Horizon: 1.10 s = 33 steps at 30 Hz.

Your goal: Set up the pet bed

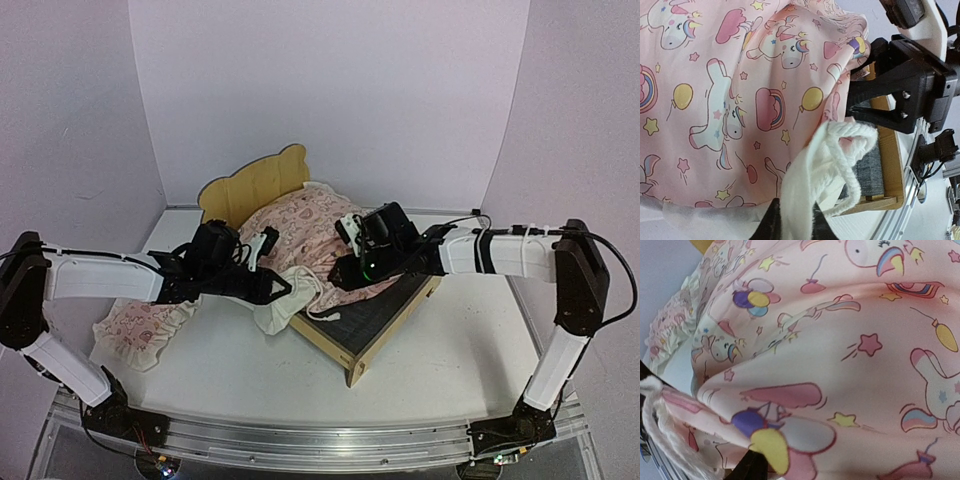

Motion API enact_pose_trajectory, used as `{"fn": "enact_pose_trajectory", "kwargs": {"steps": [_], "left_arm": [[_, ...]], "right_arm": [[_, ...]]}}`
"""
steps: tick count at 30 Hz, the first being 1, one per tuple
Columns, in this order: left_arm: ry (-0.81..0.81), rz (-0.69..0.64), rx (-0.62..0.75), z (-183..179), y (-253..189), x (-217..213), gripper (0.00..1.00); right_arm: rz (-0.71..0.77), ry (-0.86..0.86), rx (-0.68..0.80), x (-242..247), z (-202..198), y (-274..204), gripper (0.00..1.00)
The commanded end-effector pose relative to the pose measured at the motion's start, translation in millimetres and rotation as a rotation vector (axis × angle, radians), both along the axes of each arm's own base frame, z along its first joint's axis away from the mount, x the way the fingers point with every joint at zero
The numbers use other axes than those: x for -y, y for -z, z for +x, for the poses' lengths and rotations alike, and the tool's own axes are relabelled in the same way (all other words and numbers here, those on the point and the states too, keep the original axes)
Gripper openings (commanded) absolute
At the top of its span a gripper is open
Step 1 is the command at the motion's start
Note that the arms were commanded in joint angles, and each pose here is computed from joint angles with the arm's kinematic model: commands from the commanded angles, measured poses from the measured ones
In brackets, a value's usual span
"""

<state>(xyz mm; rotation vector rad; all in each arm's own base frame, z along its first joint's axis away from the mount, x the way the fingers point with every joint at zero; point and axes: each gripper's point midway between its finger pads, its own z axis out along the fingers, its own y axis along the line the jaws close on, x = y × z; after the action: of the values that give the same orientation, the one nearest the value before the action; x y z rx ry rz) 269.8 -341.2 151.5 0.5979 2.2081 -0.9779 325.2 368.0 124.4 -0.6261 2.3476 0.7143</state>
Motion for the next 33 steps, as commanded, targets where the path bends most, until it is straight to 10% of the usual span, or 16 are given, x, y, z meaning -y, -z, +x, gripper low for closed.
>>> {"fn": "enact_pose_trajectory", "kwargs": {"steps": [1, 12, 33], "left_arm": [[-0.035, -0.011, 0.067, 8.8, -20.9, -8.2, 0.12], [-0.050, -0.019, 0.125, 11.6, -48.4, -16.4, 0.00], [-0.045, -0.095, 0.224, 9.6, -91.3, -18.2, 0.00]], "right_arm": [[-0.048, -0.095, 0.070, 14.1, -16.2, -59.5, 0.45], [0.329, -0.343, -0.142, -31.1, -86.9, -82.0, 0.51], [0.233, -0.221, 0.171, -56.9, -45.5, -8.4, 0.43]]}}
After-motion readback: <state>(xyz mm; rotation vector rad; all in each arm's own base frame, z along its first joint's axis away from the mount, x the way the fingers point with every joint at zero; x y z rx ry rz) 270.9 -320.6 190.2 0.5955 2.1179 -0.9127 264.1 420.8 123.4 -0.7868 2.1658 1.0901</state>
